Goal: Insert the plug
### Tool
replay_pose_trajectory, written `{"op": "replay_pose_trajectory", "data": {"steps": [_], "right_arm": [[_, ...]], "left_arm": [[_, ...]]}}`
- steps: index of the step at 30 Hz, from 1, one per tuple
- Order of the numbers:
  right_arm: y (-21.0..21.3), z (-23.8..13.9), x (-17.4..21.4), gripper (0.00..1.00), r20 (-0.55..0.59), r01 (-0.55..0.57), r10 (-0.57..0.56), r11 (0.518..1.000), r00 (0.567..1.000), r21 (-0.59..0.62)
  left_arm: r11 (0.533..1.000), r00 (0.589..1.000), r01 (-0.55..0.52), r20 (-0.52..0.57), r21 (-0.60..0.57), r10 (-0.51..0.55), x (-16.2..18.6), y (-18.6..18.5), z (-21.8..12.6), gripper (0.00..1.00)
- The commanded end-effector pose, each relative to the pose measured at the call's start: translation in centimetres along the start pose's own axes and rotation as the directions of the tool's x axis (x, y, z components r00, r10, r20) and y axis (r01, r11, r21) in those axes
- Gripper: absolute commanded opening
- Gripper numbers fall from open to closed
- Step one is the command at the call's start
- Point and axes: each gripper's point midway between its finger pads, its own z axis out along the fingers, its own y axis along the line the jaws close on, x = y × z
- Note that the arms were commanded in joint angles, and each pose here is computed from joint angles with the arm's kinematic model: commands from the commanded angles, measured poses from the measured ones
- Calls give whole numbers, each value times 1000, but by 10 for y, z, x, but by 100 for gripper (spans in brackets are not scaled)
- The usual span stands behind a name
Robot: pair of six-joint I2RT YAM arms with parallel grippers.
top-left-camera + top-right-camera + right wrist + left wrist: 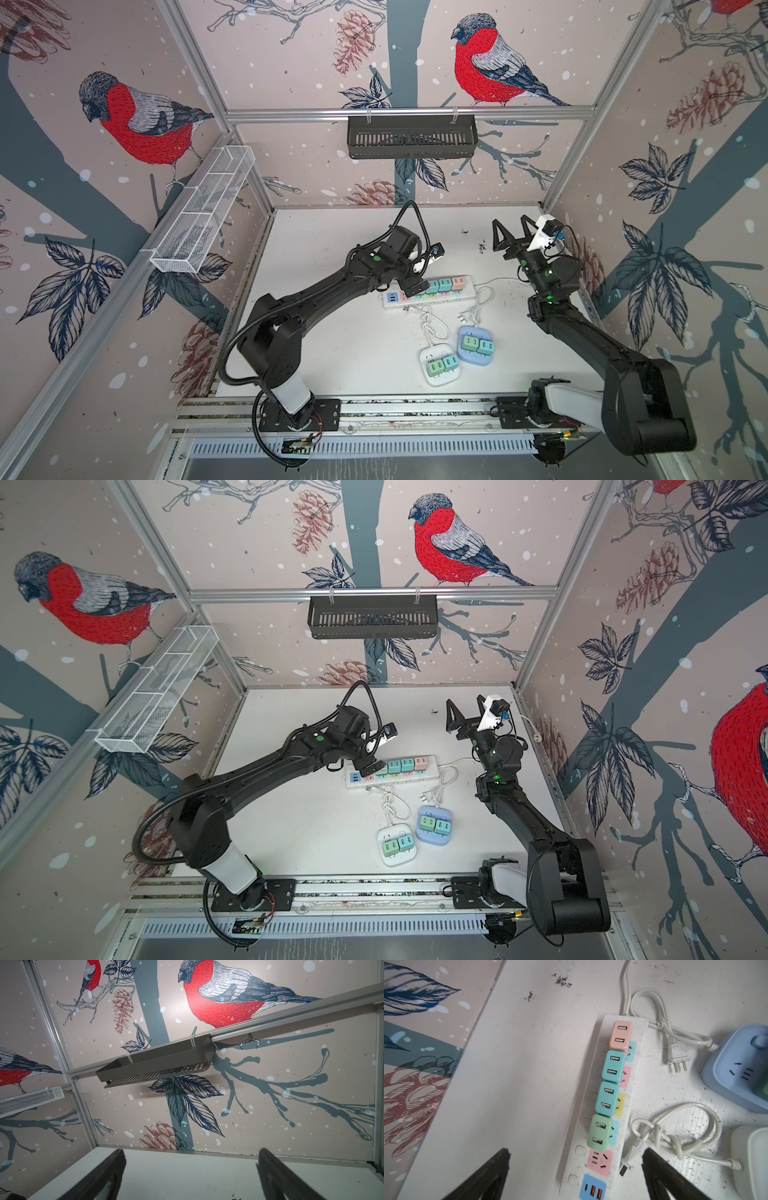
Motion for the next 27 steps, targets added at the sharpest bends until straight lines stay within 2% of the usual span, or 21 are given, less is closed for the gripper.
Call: {"op": "replay_pose_trajectory", "data": {"steps": [1,3,5,7,10,12,15,18,19,20,21,22,25,27], "right_arm": [[-18,-1,-9,100,39,-63,59,992,997,108],[-30,-4,-8,100,42,-129,124,976,991,176],[-28,-6,-5,100,24,-149,147,973,989,174],[-23,-8,-2,100,1,-166,168,974,986,157],[-27,-10,4,100,-44,-172,184,966,982,195],[-34,-10,9,100,-97,-156,184,958,978,242],[-37,-12,8,100,-160,-112,163,951,974,288],[-40,-16,6,100,-175,-100,160,945,972,313],[-41,-17,6,100,-174,-99,161,942,971,321],[-40,-17,6,100,-178,-100,164,941,970,323],[-41,-18,6,100,-183,-95,161,941,970,325],[-40,-19,6,100,-187,-91,159,941,970,325],[-42,-23,10,100,-209,-78,157,937,965,340],[-48,-28,16,100,-237,-48,144,928,961,370]], "left_arm": [[975,980,96,190,-202,-57,-21,39,-30,99],[941,958,187,263,-282,-111,-7,63,-56,99],[900,927,289,330,-326,-179,14,84,-80,99],[825,880,401,419,-399,-225,36,106,-109,99],[645,797,544,572,-537,-197,72,126,-151,99],[545,721,640,669,-542,-182,98,133,-170,99],[411,636,748,741,-522,-217,150,143,-181,99],[281,619,784,735,-554,-277,210,149,-175,99],[254,622,783,723,-568,-301,226,149,-172,99],[206,605,795,725,-571,-329,246,149,-169,99],[129,547,834,770,-537,-328,260,153,-177,98],[118,524,848,782,-517,-336,262,157,-178,98],[206,556,831,746,-517,-366,253,154,-168,98],[228,565,825,736,-517,-374,252,150,-166,98]]}}
